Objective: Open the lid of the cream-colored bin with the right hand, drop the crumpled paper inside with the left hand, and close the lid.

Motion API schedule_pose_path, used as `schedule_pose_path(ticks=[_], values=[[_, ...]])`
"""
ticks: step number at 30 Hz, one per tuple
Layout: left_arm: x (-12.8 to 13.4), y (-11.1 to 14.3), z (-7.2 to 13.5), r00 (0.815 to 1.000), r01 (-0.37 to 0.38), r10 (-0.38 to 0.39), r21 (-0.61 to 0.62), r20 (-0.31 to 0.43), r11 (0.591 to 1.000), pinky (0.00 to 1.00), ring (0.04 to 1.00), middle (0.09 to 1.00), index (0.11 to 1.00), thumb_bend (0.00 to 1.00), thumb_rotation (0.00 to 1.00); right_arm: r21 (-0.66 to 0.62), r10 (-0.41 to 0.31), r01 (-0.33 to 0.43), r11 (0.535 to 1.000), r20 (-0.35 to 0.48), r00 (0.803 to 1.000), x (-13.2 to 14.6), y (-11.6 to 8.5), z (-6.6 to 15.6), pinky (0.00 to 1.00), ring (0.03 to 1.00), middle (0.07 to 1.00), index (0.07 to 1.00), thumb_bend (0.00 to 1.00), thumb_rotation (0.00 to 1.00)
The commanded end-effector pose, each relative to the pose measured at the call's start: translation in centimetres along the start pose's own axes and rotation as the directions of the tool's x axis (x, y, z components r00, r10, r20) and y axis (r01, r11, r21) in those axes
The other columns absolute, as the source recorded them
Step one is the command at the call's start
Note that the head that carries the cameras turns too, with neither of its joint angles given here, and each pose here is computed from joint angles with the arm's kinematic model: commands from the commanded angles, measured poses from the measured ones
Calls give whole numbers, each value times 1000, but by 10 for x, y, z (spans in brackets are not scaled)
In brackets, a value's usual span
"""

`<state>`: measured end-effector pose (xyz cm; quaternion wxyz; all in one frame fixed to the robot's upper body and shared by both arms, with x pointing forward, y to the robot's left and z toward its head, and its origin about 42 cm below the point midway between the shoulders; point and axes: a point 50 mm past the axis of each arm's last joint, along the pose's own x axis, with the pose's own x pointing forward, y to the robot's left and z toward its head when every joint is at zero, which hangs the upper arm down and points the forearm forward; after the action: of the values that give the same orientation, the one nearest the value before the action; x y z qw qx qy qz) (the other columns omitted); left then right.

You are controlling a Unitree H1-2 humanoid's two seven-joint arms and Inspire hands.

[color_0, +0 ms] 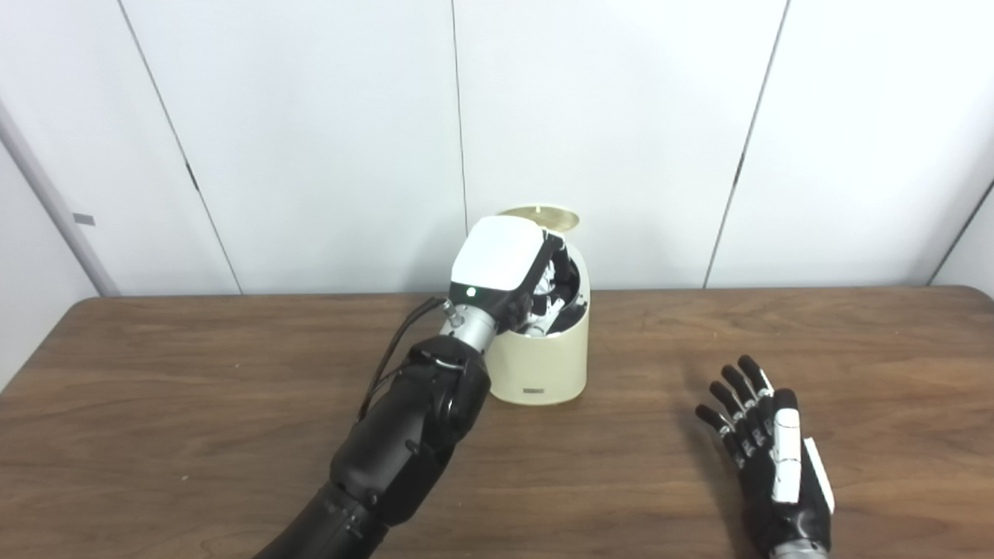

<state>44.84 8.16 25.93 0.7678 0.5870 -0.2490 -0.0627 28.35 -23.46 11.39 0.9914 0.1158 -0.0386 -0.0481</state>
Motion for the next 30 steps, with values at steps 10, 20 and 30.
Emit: schedule_pose_path(ticks=[10, 20, 30], values=[[11, 24, 4, 999, -40, 39, 80, 12, 996, 677, 753, 765, 692, 930, 81, 30, -23, 28, 999, -153, 988, -25, -5, -39, 793, 907, 924, 938, 460, 1000], [8, 25, 4, 1000, -26, 27, 101, -3, 995, 671, 771, 796, 743, 947, 131, 23, -21, 25, 999, -155, 988, -24, -6, -39, 796, 910, 922, 936, 463, 1000], [7, 26, 3, 999, -48, 48, 34, -4, 998, 632, 725, 752, 714, 916, 66, 21, -22, 25, 999, -158, 987, -25, -6, -39, 802, 907, 925, 940, 448, 1000]])
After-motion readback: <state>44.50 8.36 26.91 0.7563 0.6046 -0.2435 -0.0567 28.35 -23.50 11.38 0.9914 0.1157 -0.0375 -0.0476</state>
